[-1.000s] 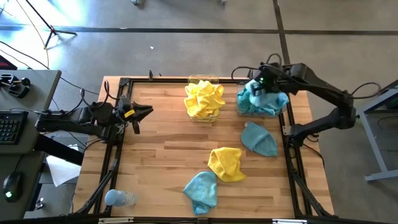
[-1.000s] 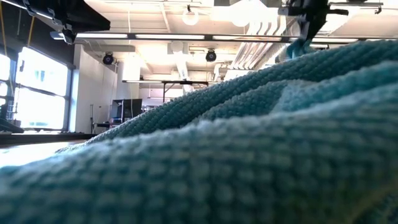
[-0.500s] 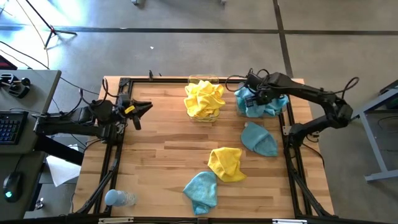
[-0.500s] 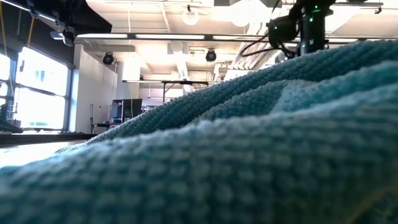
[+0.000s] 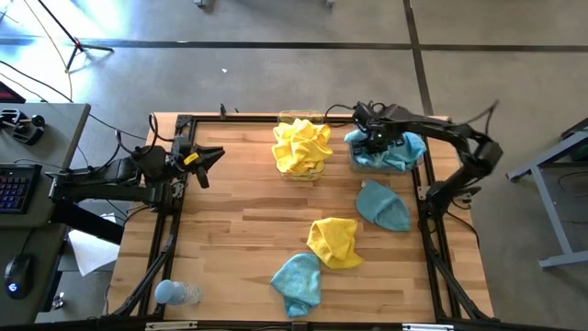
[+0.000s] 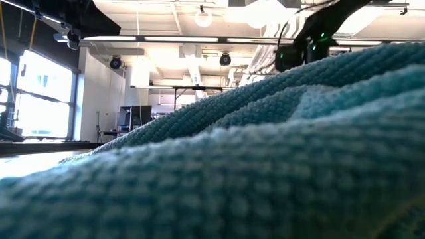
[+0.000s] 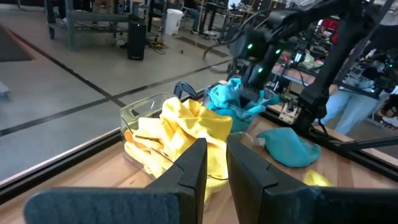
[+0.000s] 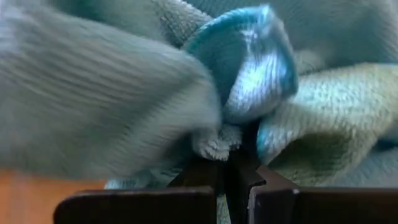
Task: Sort microfiber towel by color & place in baskets
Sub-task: Put the blue towel into the right transparent bin
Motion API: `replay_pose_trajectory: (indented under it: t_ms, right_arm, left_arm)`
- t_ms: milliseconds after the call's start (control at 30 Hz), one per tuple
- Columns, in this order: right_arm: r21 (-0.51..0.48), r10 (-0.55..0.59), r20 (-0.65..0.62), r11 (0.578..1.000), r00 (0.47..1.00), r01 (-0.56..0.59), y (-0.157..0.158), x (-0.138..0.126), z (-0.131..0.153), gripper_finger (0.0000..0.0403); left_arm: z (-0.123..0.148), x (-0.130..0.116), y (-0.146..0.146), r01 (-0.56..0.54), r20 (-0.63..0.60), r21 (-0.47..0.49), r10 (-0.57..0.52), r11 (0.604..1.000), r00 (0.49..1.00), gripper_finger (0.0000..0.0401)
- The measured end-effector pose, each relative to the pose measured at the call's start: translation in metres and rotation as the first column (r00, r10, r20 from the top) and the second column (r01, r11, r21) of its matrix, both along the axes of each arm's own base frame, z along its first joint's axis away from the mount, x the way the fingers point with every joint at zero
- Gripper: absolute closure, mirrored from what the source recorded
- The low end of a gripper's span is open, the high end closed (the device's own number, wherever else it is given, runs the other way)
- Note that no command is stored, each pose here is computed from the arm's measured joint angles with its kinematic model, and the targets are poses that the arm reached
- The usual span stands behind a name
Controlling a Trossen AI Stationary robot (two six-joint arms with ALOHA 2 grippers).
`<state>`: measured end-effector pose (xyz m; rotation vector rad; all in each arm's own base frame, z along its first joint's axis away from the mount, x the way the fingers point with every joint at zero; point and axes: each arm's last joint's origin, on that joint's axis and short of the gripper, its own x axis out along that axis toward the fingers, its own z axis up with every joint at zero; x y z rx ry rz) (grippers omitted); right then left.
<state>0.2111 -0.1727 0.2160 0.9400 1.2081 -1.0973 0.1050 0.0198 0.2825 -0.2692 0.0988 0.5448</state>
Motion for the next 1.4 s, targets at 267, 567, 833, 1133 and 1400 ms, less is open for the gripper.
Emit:
replay_pose_trajectory:
  t_ms: [267,567,833,1133,1400]
  right_arm:
    - [0.072,0.07,-0.138,0.996,0.988,-0.06,-0.011,0.013,-0.042,0.0402]
    - [0.005,0.087,-0.088,0.996,0.992,-0.087,-0.013,0.014,-0.034,0.0385]
    - [-0.106,0.072,0.024,0.992,0.997,-0.069,0.002,-0.004,0.015,0.0293]
    - [-0.211,0.007,0.148,0.977,0.989,0.024,0.025,-0.034,0.063,0.0253]
    - [-0.354,0.098,0.307,0.935,0.947,0.018,0.012,-0.017,0.073,0.0292]
  left_arm:
    - [0.0,0.0,0.0,-0.004,0.012,-0.022,0.004,1.0,1.0,0.0351]
    - [0.0,0.0,0.0,-0.004,0.011,-0.023,0.004,1.0,1.0,0.0351]
    - [0.0,0.0,0.0,-0.007,0.01,-0.021,0.007,1.0,1.0,0.0351]
    - [0.0,0.0,0.0,-0.003,-0.003,0.001,0.003,1.0,1.0,0.0351]
    - [0.0,0.0,0.0,-0.003,-0.003,0.002,0.003,1.0,1.0,0.0351]
